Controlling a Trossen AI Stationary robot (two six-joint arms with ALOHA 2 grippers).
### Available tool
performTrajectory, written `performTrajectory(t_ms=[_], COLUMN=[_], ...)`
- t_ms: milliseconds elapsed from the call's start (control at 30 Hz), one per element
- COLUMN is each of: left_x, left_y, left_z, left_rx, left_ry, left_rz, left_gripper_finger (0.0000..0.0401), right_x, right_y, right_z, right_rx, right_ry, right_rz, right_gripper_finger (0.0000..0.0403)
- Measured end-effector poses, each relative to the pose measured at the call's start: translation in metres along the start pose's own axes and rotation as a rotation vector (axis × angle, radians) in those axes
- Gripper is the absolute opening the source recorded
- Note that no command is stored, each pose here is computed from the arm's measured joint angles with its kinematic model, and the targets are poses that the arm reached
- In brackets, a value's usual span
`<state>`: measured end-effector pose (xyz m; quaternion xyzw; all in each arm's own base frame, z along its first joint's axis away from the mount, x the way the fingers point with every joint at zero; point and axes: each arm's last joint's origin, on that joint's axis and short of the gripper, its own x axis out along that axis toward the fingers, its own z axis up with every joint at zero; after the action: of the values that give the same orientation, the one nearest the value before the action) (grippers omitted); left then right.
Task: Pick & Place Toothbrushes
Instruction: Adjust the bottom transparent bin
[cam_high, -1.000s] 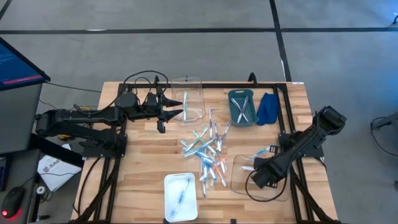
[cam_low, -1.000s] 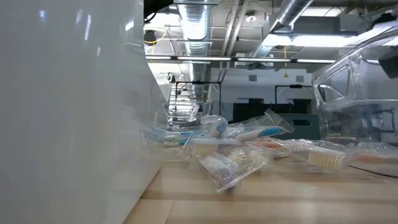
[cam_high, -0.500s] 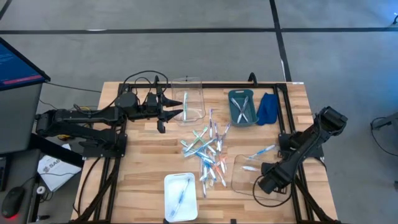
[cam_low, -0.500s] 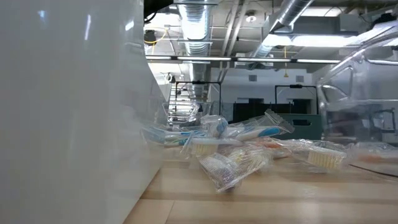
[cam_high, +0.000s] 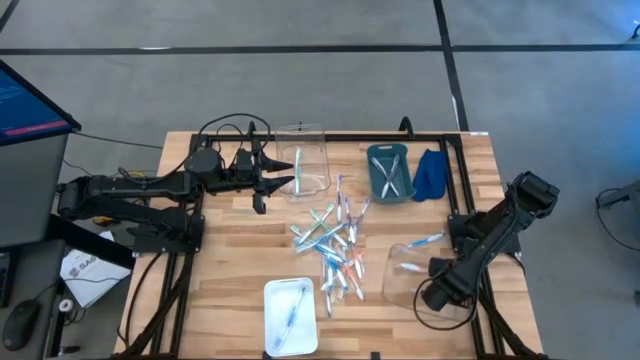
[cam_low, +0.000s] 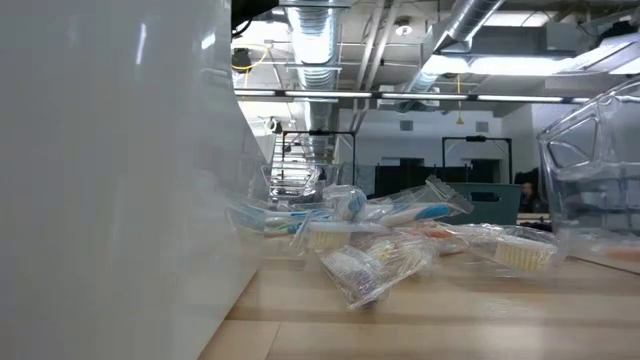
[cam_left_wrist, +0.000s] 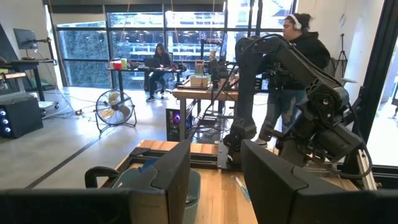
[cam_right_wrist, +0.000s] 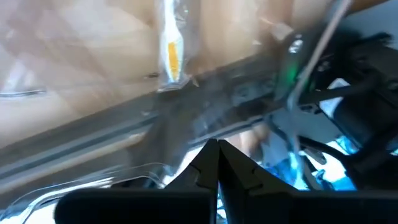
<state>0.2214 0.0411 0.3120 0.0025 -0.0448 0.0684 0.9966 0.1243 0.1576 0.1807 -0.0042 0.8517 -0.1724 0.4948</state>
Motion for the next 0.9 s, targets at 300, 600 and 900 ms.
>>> performTrajectory(t_ms=[300,600,900], left_x=[0.0,0.0,0.0], left_y=[0.0,0.0,0.0], left_z=[0.0,0.0,0.0], left_rx=[0.0,0.0,0.0], left_ry=[0.0,0.0,0.0], left_rz=[0.0,0.0,0.0], left_gripper_finger=[0.0135,0.0135,0.0135], right_x=[-0.031,-0.077,-0.076], right_y=[0.002,-0.009,-0.004], right_z=[0.002,-0.01,0.028], right_rx=[-0.02,0.02,0.034], right_ry=[-0.338,-0.836,-0.867], right_rz=[-0.017,0.286,0.159], right_gripper_finger=[0.0,0.0,0.0])
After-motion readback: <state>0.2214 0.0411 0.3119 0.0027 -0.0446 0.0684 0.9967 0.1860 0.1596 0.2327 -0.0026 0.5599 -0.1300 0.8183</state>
